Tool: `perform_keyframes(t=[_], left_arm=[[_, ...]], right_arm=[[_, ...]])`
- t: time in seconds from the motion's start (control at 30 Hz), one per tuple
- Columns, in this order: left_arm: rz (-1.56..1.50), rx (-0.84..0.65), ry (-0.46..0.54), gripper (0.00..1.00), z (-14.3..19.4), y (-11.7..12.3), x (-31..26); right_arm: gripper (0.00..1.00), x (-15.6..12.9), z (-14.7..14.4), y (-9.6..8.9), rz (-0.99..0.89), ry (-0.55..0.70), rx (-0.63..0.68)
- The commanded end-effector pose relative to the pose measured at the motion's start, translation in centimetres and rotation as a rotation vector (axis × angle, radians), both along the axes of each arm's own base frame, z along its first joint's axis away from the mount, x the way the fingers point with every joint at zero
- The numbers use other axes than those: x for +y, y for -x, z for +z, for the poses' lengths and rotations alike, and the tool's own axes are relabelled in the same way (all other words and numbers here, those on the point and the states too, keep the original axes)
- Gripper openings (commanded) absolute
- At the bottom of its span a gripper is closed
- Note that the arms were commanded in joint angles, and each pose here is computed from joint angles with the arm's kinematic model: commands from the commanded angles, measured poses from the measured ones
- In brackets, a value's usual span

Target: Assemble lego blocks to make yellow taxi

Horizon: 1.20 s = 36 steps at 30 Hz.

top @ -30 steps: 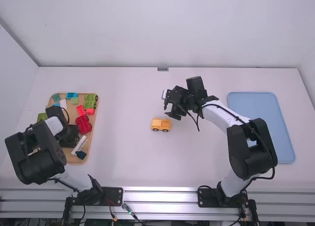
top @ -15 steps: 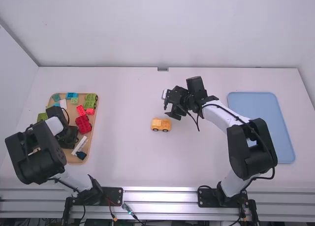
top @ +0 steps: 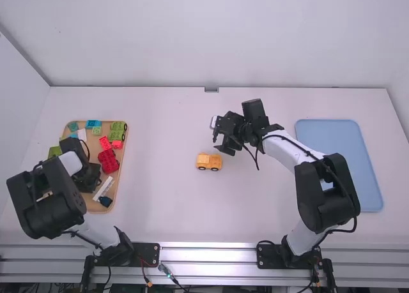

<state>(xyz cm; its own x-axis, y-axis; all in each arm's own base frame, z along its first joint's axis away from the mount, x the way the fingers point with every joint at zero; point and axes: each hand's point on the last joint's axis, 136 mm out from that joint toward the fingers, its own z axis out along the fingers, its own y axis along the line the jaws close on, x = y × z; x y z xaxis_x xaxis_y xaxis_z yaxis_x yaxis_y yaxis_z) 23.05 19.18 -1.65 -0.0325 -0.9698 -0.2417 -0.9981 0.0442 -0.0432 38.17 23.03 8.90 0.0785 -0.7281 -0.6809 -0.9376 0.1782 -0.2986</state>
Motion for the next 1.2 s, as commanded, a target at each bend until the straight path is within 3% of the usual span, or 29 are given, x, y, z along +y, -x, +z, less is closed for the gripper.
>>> perform_keyframes(t=[0.0,0.3,0.57,0.7,0.77,0.83,1.0,1.17], left_arm=[[-0.006,0.054,0.031,0.02,-1.1,1.3,-0.9],[-0.080,0.036,0.007,0.02,0.0,0.3,-0.3],[-0.175,-0.103,-0.096,0.02,5.7,-1.6,0.1],[-0.525,-0.257,-0.195,0.01,10.5,-5.5,-3.3],[-0.831,-0.362,-0.244,0.01,13.2,-8.5,-7.7],[-1.024,-0.414,-0.276,0.02,14.5,-10.0,-10.9],[-1.342,-0.463,-0.370,0.02,16.0,-12.1,-17.0],[-1.692,-0.512,-0.491,0.02,17.0,-13.3,-23.9]], right_arm=[[0.99,0.2,0.9,-0.2,0.000,-0.014,-0.013],[0.99,0.2,0.9,-0.2,0.001,-0.013,-0.014],[0.99,0.3,1.0,-0.1,0.004,-0.017,-0.013],[0.99,0.7,1.8,-0.8,-0.063,-0.085,0.025],[0.99,1.1,2.9,-1.8,-0.171,-0.179,0.079],[0.99,1.3,3.7,-2.5,-0.232,-0.238,0.114],[0.99,1.6,4.9,-3.4,-0.350,-0.357,0.205],[0.99,1.6,6.3,-3.8,-0.465,-0.521,0.388]])
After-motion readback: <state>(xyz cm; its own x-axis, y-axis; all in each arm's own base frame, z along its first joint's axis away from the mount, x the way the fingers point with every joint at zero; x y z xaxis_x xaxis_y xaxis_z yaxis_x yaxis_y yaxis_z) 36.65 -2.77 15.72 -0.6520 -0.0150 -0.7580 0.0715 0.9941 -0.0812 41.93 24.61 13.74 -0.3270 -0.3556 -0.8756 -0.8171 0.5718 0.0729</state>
